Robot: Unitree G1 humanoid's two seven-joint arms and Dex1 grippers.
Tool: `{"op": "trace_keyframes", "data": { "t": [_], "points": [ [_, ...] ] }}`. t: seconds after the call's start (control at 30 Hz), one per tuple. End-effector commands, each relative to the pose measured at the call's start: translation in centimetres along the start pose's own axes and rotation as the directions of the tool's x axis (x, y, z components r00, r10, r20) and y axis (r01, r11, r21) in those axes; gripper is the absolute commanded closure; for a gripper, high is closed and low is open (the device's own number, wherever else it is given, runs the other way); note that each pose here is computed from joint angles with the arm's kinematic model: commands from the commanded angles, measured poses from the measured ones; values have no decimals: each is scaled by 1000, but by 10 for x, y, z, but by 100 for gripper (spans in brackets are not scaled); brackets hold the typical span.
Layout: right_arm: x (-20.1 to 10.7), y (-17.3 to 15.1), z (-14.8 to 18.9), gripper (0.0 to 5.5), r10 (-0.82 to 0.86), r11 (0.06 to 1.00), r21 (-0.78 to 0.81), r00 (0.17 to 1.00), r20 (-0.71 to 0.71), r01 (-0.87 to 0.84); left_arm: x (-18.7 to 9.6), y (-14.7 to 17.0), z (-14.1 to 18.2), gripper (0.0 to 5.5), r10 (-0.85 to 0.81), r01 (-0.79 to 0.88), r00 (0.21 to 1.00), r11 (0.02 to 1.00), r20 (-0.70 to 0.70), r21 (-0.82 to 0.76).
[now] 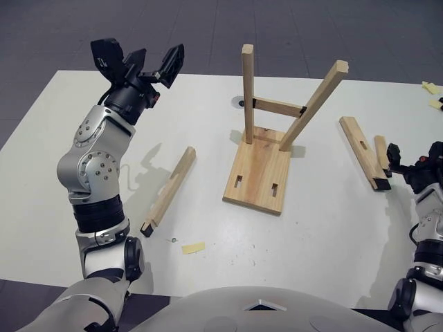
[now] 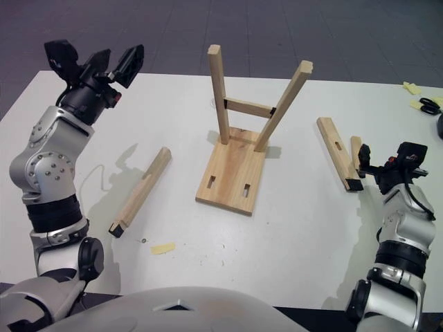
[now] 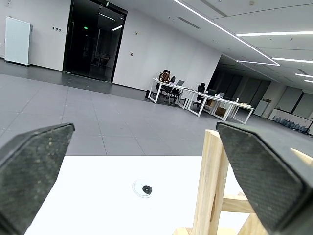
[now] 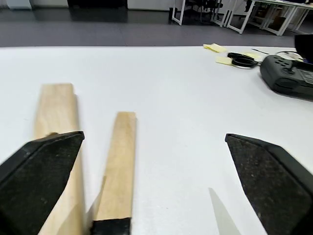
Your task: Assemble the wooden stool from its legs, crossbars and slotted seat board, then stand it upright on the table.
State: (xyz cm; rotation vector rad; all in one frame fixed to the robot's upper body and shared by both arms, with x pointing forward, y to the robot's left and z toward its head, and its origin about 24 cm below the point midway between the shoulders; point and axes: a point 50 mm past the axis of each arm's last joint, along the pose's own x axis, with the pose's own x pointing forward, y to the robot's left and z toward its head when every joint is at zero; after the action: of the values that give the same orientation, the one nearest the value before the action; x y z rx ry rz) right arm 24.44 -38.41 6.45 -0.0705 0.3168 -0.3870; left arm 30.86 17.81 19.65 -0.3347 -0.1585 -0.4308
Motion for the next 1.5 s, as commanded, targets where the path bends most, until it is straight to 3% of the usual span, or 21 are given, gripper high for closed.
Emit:
{"op": "trace_keyframes", "data": {
  "t": [0.03, 0.17, 0.57, 0.83, 1.0, 1.2, 1.5],
  "points": [
    [6, -6, -16, 13, -39, 997, -72, 994, -101, 32, 1, -1, -1, 10, -10, 10, 1000, 1000, -22, -3],
    [7, -9, -30, 13, -3, 995, -103, 980, -199, -17, 1, -2, -4, 10, -17, 17, 999, 1000, -33, -7],
    [13, 4, -9, 13, 68, 996, -58, 995, -68, -72, 2, -13, -9, 10, -74, 73, 996, 997, -40, -27],
    [8, 16, -38, 13, 105, 992, -39, 969, -226, -117, 3, -12, -12, 10, -70, 69, 996, 997, -56, -27],
    [4, 20, -48, 91, 82, 997, 8, 952, -294, -83, 2, -12, -14, 10, -65, 63, 996, 998, -69, -24],
    [0, 25, -56, 191, 96, 985, 172, 921, -377, -33, -1, -10, -12, 10, -53, 53, 996, 999, -76, -15],
    [-30, 19, -91, 336, 80, 995, 99, 839, -538, -31, -9, -6, -11, 10, -12, 11, 996, 1000, -87, -11]
  ]
}}
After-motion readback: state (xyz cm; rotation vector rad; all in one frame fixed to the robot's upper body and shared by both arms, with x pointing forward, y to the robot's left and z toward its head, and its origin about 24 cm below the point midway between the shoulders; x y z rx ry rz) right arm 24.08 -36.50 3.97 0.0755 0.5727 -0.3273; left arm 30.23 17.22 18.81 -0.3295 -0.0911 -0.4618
